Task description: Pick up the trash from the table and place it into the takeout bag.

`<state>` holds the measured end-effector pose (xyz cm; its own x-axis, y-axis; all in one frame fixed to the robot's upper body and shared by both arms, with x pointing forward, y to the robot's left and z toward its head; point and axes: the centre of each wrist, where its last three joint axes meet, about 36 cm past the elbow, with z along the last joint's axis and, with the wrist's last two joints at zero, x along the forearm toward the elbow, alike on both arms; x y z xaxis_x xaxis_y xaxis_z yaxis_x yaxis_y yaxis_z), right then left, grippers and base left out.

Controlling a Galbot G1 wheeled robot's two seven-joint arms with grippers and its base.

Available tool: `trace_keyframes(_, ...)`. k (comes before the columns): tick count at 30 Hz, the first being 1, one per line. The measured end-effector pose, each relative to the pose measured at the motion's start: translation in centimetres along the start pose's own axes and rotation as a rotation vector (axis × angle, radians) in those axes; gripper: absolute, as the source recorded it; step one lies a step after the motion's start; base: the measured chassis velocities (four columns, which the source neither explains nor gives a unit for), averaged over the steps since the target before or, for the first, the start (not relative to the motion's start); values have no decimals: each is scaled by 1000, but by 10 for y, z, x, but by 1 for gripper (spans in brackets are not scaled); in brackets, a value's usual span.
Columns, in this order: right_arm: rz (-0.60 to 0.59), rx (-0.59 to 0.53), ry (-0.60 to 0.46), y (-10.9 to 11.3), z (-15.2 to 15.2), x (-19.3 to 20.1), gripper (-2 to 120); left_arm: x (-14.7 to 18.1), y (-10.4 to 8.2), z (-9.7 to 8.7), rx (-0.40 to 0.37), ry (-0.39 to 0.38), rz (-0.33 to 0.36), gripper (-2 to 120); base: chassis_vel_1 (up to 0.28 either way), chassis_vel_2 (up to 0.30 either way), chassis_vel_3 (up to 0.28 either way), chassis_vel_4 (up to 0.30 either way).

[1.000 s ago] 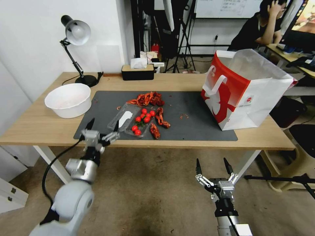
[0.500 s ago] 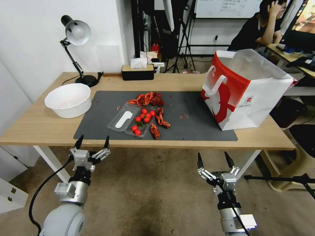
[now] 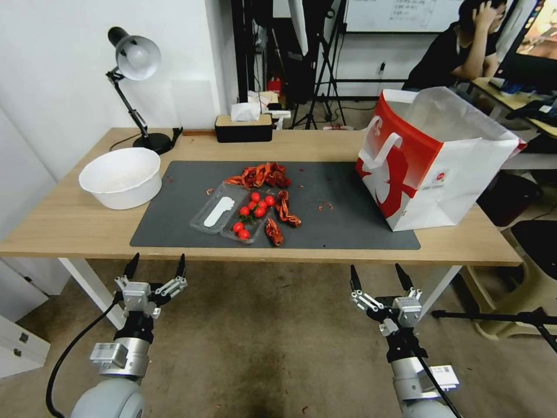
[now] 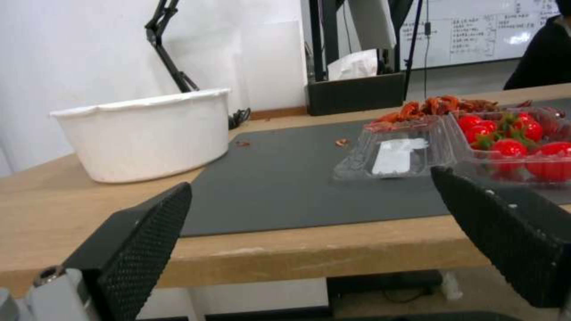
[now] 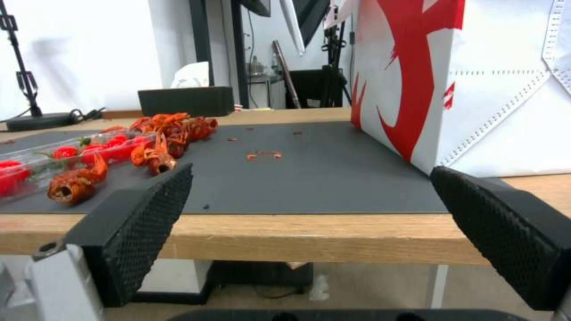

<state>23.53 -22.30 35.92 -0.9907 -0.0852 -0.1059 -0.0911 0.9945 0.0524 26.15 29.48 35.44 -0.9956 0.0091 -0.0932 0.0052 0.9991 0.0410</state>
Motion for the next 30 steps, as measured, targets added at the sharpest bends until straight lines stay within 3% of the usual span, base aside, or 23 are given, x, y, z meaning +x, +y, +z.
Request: trace_keyframes(30, -10, -5, -10, 1, 1, -3, 100, 2, -2, 2, 8, -6, -4, 100, 0, 0, 0, 0)
